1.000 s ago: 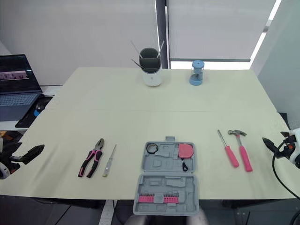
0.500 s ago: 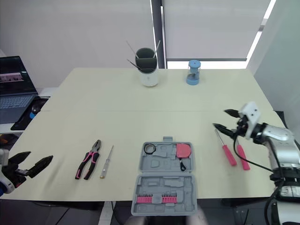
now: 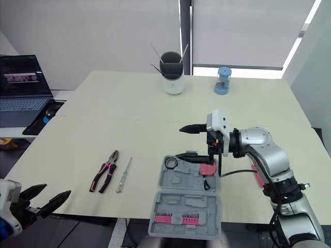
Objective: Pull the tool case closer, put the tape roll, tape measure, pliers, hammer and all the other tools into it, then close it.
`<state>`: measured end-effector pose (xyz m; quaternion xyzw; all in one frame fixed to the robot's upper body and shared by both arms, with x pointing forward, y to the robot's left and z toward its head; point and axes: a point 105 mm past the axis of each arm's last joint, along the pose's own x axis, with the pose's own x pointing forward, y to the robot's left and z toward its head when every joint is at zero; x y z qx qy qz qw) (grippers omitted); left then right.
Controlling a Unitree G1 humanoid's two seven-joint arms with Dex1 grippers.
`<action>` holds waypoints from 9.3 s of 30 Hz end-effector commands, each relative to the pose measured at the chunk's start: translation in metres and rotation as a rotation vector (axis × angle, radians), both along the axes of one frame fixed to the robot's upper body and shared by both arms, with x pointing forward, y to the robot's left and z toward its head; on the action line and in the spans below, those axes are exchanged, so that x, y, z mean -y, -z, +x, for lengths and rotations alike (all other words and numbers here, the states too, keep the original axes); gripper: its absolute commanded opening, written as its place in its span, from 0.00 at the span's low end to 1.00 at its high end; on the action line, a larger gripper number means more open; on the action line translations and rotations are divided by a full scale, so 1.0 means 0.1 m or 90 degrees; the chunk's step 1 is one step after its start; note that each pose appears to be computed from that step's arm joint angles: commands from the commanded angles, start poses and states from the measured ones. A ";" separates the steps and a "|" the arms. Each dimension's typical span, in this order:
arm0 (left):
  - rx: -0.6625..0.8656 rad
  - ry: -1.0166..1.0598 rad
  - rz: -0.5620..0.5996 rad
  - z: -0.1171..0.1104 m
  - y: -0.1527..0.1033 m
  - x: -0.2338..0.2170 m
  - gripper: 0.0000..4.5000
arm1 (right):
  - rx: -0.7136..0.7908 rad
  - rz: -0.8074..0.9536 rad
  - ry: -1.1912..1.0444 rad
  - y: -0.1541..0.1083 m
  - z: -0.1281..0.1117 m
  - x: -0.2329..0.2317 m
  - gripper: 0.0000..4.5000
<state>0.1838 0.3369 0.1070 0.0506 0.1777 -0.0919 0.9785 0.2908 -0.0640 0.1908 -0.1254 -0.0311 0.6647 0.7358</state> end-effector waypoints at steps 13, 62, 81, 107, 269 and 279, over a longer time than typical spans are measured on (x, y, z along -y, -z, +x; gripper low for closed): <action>0.004 -0.039 -0.002 0.82 0.39 0.41 1.00 | 0.045 0.025 0.090 -0.07 0.08 -0.08 0.99; -0.007 -0.007 0.065 1.09 0.30 0.36 0.57 | 0.036 -0.019 0.101 -0.03 0.03 0.00 1.00; -0.050 0.606 0.187 0.95 -0.58 1.55 0.57 | 0.020 -0.129 0.032 0.15 -0.05 0.00 1.00; -0.005 0.839 0.223 0.94 -0.52 2.38 0.57 | 0.051 -0.250 -0.033 0.44 -0.08 -0.39 0.63; 0.030 0.092 0.106 0.74 -0.32 -0.43 1.00 | -0.064 -0.201 0.669 0.55 -0.04 3.37 0.99; 0.051 0.147 0.101 0.80 -0.46 -0.21 1.00 | -0.045 -0.213 0.606 0.60 0.03 3.10 0.99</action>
